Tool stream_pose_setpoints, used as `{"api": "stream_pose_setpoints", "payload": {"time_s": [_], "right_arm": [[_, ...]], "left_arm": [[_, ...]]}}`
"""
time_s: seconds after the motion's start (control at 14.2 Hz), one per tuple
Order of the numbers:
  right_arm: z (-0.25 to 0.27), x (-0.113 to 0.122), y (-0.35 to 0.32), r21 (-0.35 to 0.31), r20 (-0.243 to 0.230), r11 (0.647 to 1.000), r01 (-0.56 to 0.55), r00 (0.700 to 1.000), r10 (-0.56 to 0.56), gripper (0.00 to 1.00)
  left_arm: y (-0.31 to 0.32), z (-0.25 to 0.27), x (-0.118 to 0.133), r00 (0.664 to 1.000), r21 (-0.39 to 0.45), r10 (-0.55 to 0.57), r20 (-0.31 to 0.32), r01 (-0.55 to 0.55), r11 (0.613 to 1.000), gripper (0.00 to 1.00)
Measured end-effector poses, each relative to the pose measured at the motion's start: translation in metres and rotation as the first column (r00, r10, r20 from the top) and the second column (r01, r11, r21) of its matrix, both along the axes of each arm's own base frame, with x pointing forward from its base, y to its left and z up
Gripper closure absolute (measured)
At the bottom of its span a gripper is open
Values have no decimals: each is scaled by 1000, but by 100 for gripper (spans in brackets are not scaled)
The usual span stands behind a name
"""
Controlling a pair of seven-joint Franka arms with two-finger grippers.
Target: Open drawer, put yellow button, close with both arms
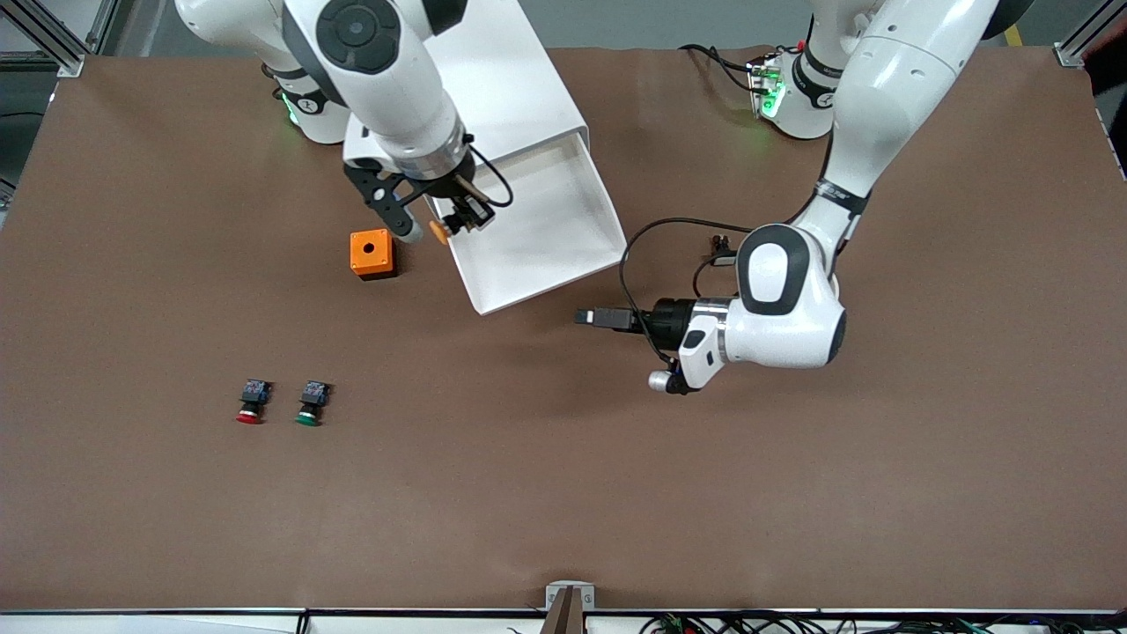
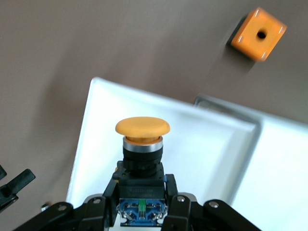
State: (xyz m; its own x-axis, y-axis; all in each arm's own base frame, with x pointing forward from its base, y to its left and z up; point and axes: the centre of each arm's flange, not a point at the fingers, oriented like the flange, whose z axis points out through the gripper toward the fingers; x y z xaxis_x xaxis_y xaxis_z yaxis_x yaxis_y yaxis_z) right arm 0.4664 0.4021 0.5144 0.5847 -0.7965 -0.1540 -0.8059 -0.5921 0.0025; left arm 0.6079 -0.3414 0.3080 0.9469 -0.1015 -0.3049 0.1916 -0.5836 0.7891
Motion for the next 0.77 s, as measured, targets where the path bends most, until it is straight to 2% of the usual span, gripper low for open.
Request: {"api": "stream_pose_setpoints", "payload": {"time_s": [0.14, 0.28, 0.35, 0.49, 0.77], "right_arm": [[-11, -6, 20, 13, 7, 998, 54, 999, -54, 59], [-22, -8, 33, 29, -8, 995, 99, 995, -98, 59], [-27, -8, 37, 48, -27, 992, 120, 993, -118, 59], [-35, -8, 43, 64, -57, 986, 154, 987, -150, 59], [-59, -7, 47, 32, -86, 983, 179, 981, -175, 59]], "left_arm": [[15, 14, 11, 998, 109, -43, 47, 37, 993, 0], [25, 25, 18, 987, 258, -120, 103, 90, 962, 0], [27, 29, 20, 979, 344, -164, 124, 112, 932, 0], [26, 35, 21, 957, 512, -243, 157, 132, 849, 0], [22, 31, 15, 899, 701, -402, 173, 174, 691, 0]]}}
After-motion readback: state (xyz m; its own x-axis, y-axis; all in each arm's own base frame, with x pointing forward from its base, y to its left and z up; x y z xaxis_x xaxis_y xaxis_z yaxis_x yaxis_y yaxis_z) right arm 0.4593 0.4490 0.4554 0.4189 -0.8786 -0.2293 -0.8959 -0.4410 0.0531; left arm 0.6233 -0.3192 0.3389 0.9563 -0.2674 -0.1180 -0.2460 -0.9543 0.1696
